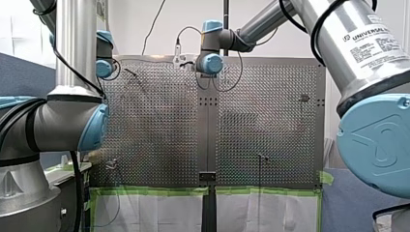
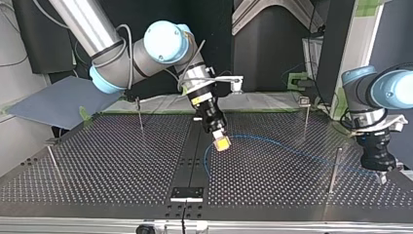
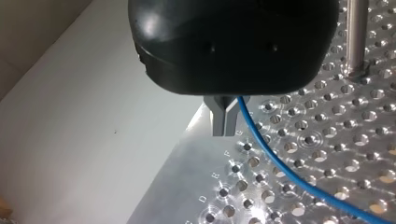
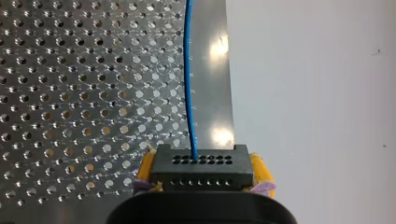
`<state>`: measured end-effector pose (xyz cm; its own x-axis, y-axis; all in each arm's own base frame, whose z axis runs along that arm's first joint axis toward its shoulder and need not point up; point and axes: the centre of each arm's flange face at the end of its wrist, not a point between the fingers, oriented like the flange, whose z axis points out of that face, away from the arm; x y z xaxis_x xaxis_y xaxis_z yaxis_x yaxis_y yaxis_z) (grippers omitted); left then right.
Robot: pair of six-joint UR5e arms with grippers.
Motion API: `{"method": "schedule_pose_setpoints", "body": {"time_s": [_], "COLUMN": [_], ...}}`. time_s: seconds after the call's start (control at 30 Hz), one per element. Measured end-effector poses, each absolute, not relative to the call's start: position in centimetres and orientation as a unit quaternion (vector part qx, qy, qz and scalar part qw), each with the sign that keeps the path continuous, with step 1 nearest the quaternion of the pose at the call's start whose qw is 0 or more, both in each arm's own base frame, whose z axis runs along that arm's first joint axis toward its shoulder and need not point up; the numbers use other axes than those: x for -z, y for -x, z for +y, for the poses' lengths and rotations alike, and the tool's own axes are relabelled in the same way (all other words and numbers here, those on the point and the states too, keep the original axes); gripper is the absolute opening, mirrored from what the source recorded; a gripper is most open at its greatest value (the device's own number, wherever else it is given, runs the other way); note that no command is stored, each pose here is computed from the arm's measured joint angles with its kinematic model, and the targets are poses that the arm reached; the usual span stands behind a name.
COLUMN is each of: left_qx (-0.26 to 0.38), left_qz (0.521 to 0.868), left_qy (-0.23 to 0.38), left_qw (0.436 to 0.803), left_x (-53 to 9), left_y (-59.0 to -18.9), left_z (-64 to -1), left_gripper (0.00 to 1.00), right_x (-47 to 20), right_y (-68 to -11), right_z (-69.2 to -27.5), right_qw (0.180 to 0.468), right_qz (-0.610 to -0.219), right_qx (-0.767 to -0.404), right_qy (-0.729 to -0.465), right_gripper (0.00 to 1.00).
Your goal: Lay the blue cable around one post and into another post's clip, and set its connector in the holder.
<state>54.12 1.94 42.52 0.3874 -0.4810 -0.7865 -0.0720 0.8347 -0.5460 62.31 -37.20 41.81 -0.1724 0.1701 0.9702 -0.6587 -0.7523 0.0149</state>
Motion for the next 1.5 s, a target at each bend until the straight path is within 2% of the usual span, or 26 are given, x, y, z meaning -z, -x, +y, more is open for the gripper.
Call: {"method": "schedule_pose_setpoints", "body": {"time_s": [0.47,0.77,1.0,1.37,1.4,1.43,1.47,1.5], "left_qx": [0.145,0.143,0.145,0.164,0.165,0.166,0.167,0.169], "left_qz": [0.579,0.594,0.600,0.598,0.598,0.598,0.598,0.598], "left_qy": [0.247,0.255,0.257,0.259,0.258,0.258,0.256,0.255], "left_qw": [0.763,0.749,0.744,0.741,0.741,0.741,0.741,0.741], "left_x": [-38.1,-36.4,-35.8,-34.4,-34.4,-34.4,-34.4,-34.4], "left_y": [-56.1,-56.2,-56.1,-55.5,-55.5,-55.5,-55.5,-55.5], "left_z": [-0.1,-0.9,-1.7,-2.9,-3.0,-3.1,-3.2,-3.3], "left_gripper": [0.00,0.00,0.00,0.00,0.04,0.14,0.14,0.23], "right_x": [-40.6,-39.6,-37.3,-33.6,-33.2,-33.0,-32.7,-32.3], "right_y": [-62.4,-60.9,-58.9,-56.8,-56.5,-56.4,-56.2,-56.0], "right_z": [-38.4,-40.3,-41.7,-43.2,-43.3,-43.4,-43.5,-43.6], "right_qw": [0.272,0.284,0.293,0.292,0.293,0.294,0.295,0.297], "right_qz": [-0.227,-0.259,-0.283,-0.309,-0.311,-0.312,-0.313,-0.315], "right_qx": [-0.733,-0.712,-0.683,-0.679,-0.678,-0.678,-0.677,-0.676], "right_qy": [-0.581,-0.587,-0.607,-0.599,-0.598,-0.597,-0.597,-0.596], "right_gripper": [0.00,0.00,0.00,0.00,0.00,0.00,0.00,0.00]}}
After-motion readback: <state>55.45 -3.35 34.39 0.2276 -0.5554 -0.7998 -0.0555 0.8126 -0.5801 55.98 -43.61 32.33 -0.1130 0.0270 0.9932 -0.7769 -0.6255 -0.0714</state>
